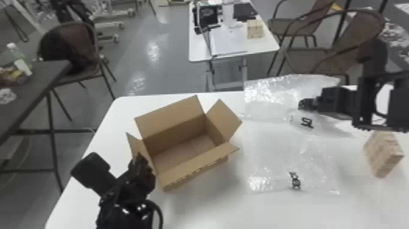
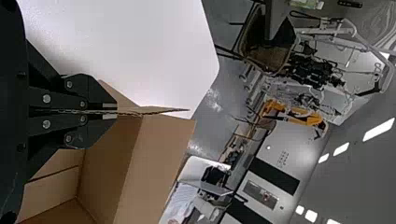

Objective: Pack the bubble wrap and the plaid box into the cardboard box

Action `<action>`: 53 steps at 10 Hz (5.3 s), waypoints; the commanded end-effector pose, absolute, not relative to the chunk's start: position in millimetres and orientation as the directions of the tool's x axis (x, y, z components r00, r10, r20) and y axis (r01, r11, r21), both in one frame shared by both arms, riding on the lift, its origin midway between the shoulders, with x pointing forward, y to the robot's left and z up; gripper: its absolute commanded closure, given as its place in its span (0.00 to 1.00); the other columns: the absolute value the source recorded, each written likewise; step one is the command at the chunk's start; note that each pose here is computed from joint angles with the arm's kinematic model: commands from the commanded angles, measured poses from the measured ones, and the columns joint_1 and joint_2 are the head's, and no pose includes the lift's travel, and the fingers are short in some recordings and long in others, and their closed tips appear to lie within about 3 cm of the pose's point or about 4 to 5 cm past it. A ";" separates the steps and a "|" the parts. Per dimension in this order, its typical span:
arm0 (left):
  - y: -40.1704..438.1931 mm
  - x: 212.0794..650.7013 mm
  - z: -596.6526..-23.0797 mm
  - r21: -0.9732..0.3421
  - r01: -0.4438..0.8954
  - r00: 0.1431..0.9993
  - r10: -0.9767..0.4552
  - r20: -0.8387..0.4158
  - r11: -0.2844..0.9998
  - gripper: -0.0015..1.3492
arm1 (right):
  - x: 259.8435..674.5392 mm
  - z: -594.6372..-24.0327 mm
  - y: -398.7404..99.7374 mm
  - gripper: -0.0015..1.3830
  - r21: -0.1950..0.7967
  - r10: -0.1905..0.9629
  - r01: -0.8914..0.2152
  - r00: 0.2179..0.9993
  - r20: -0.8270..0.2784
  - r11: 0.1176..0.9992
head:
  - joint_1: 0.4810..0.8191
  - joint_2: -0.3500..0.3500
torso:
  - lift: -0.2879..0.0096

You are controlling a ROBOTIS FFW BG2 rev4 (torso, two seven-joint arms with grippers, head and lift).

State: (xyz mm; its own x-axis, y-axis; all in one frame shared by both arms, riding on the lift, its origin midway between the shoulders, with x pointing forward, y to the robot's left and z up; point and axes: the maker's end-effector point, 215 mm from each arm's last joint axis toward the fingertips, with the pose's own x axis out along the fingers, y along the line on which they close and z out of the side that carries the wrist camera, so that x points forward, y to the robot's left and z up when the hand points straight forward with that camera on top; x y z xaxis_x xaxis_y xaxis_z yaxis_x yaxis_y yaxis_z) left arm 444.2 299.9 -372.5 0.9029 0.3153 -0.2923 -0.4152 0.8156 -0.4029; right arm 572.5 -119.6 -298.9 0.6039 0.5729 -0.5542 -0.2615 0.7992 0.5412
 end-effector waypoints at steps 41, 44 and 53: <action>302.0 439.1 -371.8 -0.415 -0.424 0.903 0.336 -0.269 0.805 0.85 | 540.6 -236.5 -331.5 0.07 0.539 0.218 -0.179 0.976 -0.009 0.823 | 0.63 0.53 | 0.62; 305.7 433.5 -374.4 -0.418 -0.435 0.898 0.347 -0.272 0.798 0.85 | 482.8 -279.1 -377.7 0.07 0.376 0.054 -0.048 0.999 -0.004 0.926 | 0.63 0.44 | 0.62; 309.6 427.9 -376.3 -0.430 -0.443 0.894 0.355 -0.272 0.787 0.85 | 504.2 -403.4 -395.0 0.07 0.264 -0.037 0.038 0.999 -0.008 0.964 | 0.63 0.31 | 0.62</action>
State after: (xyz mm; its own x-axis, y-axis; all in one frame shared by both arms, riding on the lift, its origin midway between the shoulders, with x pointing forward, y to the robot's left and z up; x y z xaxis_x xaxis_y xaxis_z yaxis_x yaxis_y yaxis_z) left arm 428.8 309.3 -375.5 0.8955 0.3537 -0.2701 -0.4408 0.7880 -0.4298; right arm 496.1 -405.9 -395.6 0.9987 -0.0503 -0.0038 0.0497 0.9669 0.2503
